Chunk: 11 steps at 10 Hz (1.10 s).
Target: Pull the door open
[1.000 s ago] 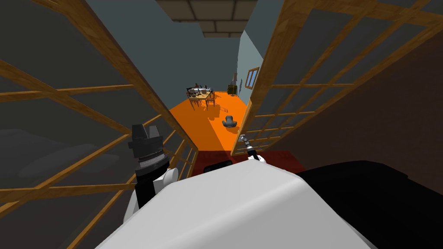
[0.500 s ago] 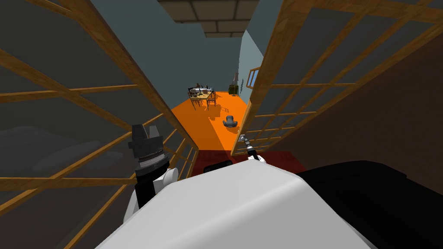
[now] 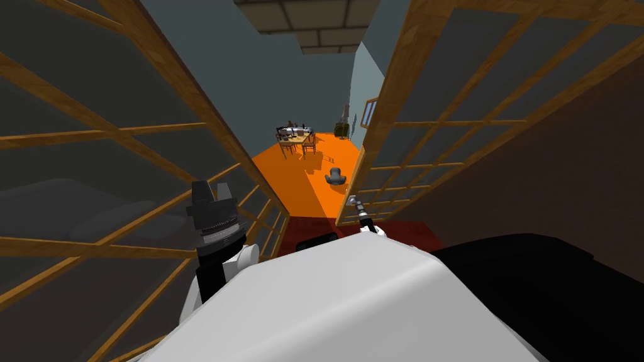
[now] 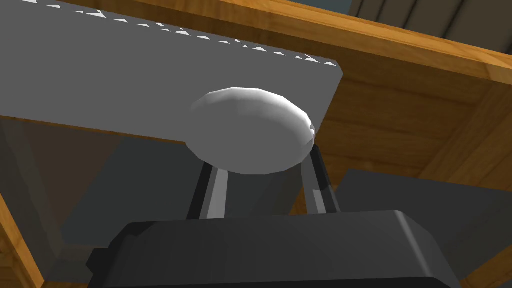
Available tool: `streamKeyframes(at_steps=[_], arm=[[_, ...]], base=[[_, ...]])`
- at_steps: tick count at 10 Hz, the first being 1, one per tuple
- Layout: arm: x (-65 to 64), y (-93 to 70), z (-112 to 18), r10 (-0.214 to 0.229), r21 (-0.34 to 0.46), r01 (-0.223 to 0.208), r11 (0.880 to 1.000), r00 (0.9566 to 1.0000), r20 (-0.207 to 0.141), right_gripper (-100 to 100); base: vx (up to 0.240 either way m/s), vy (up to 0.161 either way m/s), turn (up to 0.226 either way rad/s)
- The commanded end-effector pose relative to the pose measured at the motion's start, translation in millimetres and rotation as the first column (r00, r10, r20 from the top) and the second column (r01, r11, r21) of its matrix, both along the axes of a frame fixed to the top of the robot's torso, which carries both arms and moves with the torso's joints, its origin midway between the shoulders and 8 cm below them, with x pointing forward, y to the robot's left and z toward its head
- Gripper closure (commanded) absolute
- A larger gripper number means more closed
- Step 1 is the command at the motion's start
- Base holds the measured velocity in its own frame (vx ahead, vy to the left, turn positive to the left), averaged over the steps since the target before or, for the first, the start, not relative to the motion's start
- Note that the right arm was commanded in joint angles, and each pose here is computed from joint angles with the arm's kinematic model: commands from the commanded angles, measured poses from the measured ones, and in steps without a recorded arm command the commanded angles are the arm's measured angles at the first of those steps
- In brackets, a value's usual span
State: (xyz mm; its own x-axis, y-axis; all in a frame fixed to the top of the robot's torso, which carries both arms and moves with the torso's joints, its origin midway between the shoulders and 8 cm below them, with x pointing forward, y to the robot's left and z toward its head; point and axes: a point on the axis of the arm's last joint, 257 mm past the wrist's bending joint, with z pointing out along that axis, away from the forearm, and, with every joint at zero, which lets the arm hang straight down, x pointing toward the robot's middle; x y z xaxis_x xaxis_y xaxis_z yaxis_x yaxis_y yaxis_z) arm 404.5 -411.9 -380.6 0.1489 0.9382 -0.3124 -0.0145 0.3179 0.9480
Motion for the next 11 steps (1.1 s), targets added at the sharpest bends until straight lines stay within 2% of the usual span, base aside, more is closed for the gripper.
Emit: streamKeyframes(at_steps=[1, 2, 4, 7, 8, 9, 11], arm=[[5.0, 10.5, 1.3, 0.014, 0.068, -0.015, 0.998, 0.9998, 0.016, 100], [5.0, 10.5, 1.3, 0.014, 0.075, -0.015, 0.997, 0.9997, 0.017, 100], [6.2, 9.4, 1.6, 0.008, 0.157, -0.012, 0.987, 0.9995, 0.030, 100], [6.7, 8.9, 1.7, 0.005, 0.225, -0.014, 0.974, 0.9992, 0.041, 100], [7.3, 8.3, 1.7, 0.001, 0.269, -0.014, 0.963, 0.9989, 0.048, 100], [7.3, 8.3, 1.7, 0.001, 0.274, -0.014, 0.962, 0.9988, 0.049, 100], [8.3, 7.2, 1.6, -0.008, 0.354, -0.014, 0.935, 0.9981, 0.061, 100]], base=[[-0.034, -0.009, 0.040], [-0.027, -0.013, 0.031], [-0.040, -0.018, 0.067], [-0.032, -0.020, 0.042], [-0.032, -0.010, 0.055], [-0.026, -0.009, 0.027], [-0.036, -0.020, 0.070]])
